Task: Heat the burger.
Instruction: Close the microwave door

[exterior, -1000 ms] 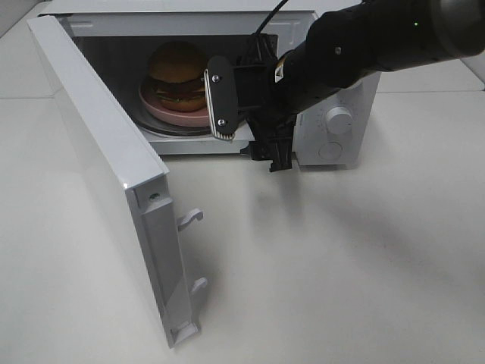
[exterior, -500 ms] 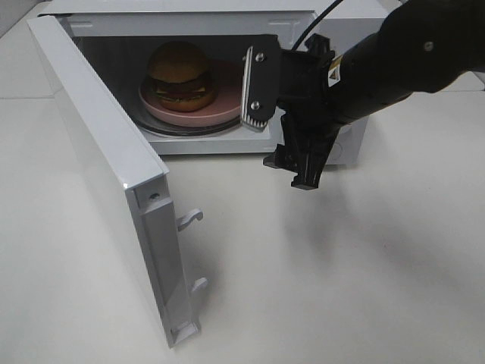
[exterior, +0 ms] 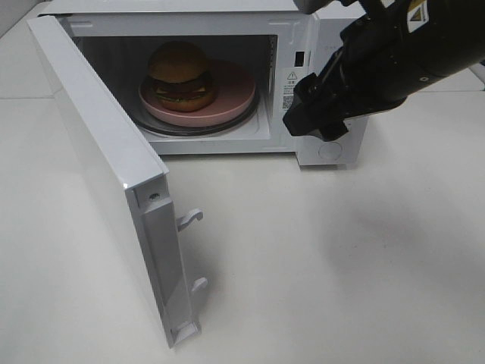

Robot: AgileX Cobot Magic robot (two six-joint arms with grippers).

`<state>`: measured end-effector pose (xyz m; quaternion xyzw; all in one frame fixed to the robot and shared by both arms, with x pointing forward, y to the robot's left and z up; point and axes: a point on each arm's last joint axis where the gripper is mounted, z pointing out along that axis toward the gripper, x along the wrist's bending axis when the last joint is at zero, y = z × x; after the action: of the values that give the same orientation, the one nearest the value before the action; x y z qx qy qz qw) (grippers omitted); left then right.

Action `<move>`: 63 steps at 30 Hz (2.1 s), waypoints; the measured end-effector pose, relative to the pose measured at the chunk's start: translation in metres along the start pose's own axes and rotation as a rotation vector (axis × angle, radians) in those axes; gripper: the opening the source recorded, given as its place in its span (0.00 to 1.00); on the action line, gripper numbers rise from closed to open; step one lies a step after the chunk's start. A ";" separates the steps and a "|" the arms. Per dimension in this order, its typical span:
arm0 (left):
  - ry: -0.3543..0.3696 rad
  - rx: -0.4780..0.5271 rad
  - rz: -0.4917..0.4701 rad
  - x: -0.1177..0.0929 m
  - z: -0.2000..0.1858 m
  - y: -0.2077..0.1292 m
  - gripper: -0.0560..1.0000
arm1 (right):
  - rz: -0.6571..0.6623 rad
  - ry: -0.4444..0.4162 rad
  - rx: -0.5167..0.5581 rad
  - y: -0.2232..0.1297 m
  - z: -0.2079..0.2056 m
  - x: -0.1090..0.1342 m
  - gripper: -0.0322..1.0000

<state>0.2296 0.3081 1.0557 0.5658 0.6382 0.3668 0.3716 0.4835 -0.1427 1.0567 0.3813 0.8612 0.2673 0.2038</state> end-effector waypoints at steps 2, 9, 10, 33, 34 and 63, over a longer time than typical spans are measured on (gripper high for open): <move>0.000 0.000 0.000 0.000 0.000 0.000 0.99 | 0.019 0.000 0.018 -0.002 -0.004 0.000 0.78; 0.000 0.000 0.000 0.000 0.000 0.000 0.99 | 0.053 -0.001 0.157 -0.019 -0.032 0.000 0.77; 0.000 0.000 0.000 0.000 0.000 0.000 0.99 | 0.053 -0.001 0.178 -0.022 -0.037 -0.001 0.77; 0.000 0.000 0.000 0.000 0.000 0.000 0.99 | 0.089 -0.063 0.234 -0.112 -0.116 0.005 0.77; 0.000 0.000 0.000 0.000 0.000 0.000 0.99 | 0.101 -0.078 0.220 -0.124 -0.119 0.006 0.77; 0.000 0.000 0.000 0.000 0.000 0.000 0.99 | 0.480 -0.335 -0.190 -0.221 -0.175 0.020 0.77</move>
<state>0.2296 0.3081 1.0557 0.5658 0.6382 0.3668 0.3716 0.2528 -0.3063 1.0536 0.5917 0.6720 0.3205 0.3090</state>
